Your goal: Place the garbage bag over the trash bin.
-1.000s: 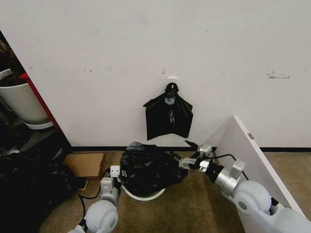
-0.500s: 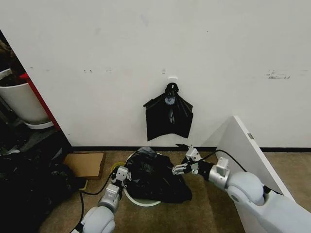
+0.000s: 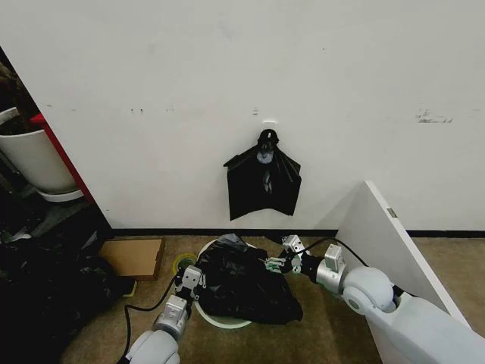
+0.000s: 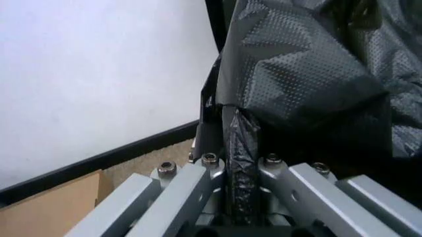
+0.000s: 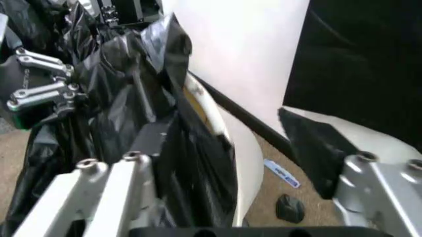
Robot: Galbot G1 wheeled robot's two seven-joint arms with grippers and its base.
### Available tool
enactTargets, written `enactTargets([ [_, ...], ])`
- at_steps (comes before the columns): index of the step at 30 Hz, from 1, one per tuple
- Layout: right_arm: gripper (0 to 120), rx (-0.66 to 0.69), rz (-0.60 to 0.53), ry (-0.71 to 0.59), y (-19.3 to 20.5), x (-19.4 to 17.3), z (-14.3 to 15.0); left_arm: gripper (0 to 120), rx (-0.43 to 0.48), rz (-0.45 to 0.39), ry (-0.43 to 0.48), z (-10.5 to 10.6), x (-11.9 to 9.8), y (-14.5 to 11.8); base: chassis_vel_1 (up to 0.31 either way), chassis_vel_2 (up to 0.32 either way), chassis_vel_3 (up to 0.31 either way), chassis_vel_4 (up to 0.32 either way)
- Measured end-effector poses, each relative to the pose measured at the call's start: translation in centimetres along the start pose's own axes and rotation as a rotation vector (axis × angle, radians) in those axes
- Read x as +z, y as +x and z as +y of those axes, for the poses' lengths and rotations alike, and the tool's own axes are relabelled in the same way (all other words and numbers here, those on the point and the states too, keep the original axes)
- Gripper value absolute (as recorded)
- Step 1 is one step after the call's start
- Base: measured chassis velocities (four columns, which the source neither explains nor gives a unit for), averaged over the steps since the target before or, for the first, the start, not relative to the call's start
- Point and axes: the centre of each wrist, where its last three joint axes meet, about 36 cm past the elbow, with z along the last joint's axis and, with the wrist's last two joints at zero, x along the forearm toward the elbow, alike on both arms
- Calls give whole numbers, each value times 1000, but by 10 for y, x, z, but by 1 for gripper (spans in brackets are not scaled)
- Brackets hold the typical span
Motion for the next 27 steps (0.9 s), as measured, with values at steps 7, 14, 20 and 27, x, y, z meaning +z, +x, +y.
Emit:
enactTargets([
  [7, 30, 5, 2, -2, 2, 4, -1, 0, -3, -1, -5, 0, 1, -1, 0, 0, 0, 0],
  [14, 3, -14, 5, -4, 2, 5, 3, 0, 0, -3, -12, 1, 0, 0, 0, 0, 0, 0],
  [20, 0, -28, -5, -18, 1, 3, 7, 0, 0, -9, -13, 1, 0, 0, 0, 0, 0, 0],
  [27, 0, 61, -40, -131, -3, -4, 0, 0, 8, -31, -26, 5, 8, 2, 0, 0, 0, 0],
])
